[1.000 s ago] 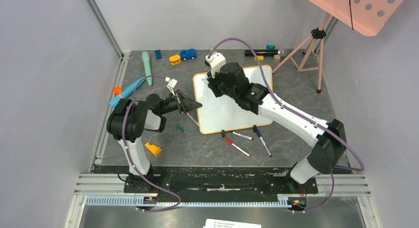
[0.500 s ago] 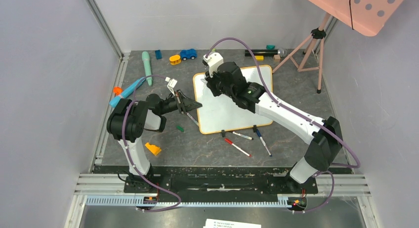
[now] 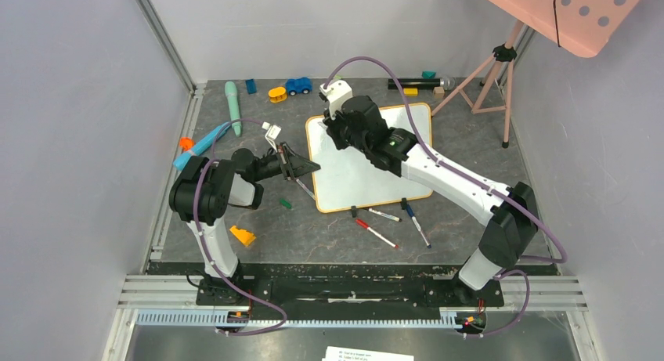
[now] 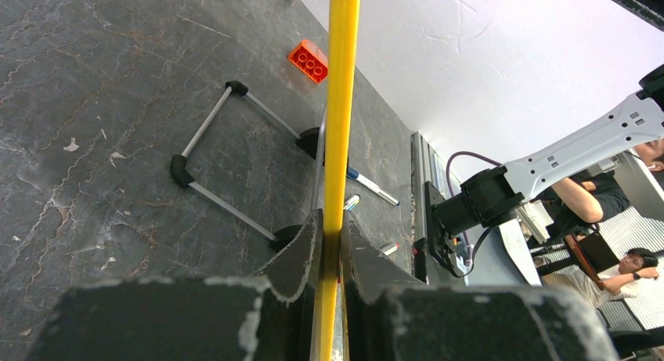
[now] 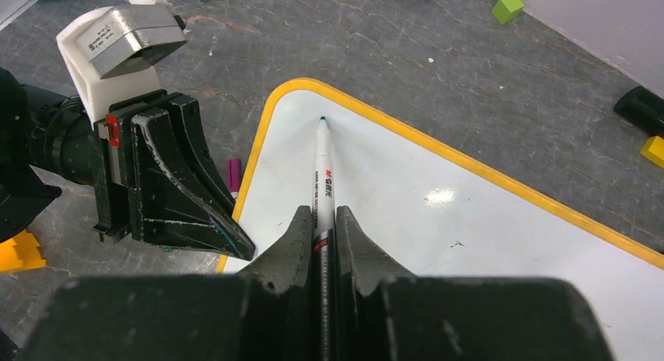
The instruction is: Write a sentence on the whiteboard
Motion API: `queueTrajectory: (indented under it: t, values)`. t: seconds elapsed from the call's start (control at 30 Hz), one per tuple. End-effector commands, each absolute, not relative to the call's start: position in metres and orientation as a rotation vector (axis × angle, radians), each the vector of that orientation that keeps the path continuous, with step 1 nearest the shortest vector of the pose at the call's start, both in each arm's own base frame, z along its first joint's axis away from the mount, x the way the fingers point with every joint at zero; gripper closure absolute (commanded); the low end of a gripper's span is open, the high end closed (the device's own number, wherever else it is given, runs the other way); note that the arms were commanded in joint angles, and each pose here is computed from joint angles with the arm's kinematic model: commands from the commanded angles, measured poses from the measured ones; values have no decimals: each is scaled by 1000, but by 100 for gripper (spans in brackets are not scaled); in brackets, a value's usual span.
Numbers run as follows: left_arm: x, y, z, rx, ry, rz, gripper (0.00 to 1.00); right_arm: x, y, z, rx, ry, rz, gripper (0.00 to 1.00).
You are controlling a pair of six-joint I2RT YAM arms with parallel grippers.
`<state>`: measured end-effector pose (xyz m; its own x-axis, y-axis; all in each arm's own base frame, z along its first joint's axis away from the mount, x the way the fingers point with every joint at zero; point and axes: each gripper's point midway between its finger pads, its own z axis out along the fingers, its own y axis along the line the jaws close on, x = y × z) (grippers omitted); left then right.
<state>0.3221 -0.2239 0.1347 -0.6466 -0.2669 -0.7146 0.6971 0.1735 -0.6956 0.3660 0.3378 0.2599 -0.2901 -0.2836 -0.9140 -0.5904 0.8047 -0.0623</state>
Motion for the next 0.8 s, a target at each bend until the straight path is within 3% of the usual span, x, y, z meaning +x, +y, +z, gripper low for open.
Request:
queueTrajectory:
  t: [0.0,0.77]
  values:
    - [320,-222,160,534,1564,-1533,98,373,340,278,-629,1847,336,100]
    - [319,-222,160,533,1564,-1531,98,354,329,248,-653,1910,349,100]
